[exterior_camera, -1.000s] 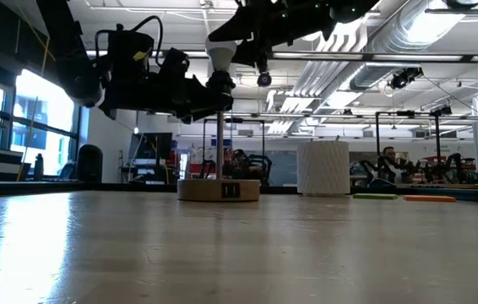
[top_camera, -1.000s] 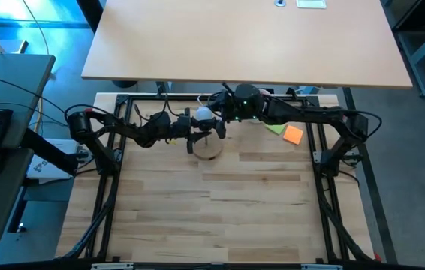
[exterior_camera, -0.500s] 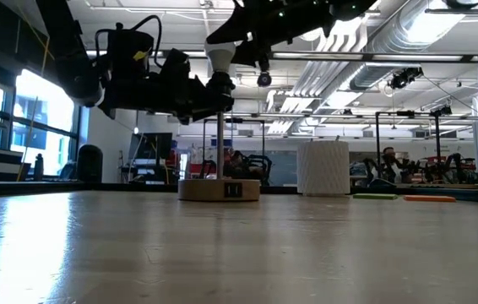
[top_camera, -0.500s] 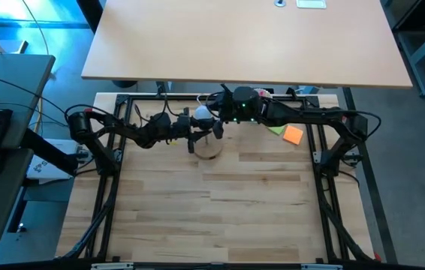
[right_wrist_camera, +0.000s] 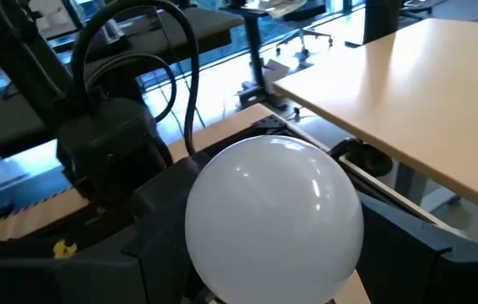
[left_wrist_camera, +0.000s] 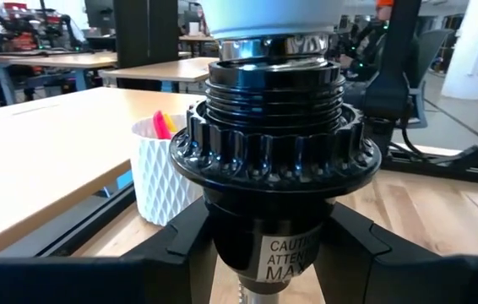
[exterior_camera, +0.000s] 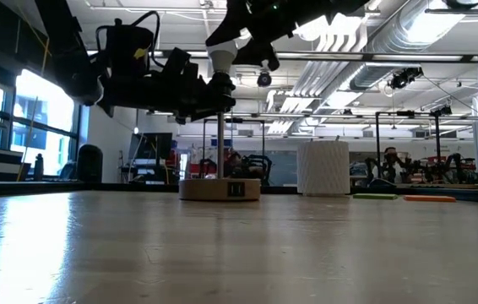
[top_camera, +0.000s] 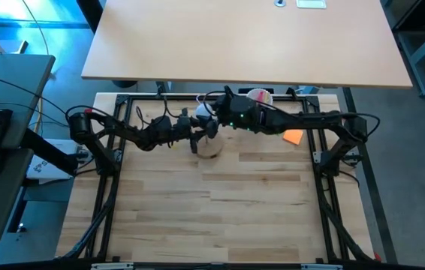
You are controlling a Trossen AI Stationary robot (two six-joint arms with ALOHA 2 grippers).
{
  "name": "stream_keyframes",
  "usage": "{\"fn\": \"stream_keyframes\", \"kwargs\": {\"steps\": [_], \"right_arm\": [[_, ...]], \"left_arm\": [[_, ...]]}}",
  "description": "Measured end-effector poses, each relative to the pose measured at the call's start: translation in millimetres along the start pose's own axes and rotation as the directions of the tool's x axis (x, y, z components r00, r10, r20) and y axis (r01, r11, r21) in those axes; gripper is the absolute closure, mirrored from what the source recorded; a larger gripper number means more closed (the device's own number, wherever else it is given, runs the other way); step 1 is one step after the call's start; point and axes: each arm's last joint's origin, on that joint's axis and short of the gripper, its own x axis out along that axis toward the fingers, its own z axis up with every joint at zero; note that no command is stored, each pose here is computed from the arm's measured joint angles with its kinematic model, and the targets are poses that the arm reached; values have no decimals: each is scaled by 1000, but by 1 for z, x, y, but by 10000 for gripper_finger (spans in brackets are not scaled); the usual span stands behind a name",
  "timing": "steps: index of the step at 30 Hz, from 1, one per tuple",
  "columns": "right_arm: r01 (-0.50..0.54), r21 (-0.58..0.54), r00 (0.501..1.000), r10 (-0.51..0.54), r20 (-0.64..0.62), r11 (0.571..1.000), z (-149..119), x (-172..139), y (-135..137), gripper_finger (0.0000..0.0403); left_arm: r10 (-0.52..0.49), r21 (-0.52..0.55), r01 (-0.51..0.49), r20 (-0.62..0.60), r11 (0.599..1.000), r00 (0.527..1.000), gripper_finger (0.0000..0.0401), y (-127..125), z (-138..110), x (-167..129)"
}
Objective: Screw lightbulb
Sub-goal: Insert the light bulb into the lamp
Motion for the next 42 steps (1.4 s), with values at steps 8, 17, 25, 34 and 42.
{"fn": "stream_keyframes", "kwargs": {"steps": [8,17,25,34,42], "right_arm": [[15,-2,1000,-15,1,1000,-2,0,5,139],[-37,-97,999,35,-19,995,-3,0,6,122],[-68,-110,995,59,-78,992,-10,2,2,101],[-49,-133,998,44,-44,990,-7,2,2,100],[-25,-163,1000,22,-17,986,-3,0,2,99]], "left_arm": [[2,2,-2,1,1000,1000,259,-1,0,0],[1,4,-1,1,1000,1000,259,-1,0,0],[17,14,-17,16,1000,1000,259,0,2,1],[8,14,-8,1,1000,1000,259,0,1,0],[5,20,-5,-7,1000,1000,259,0,0,0]]}}
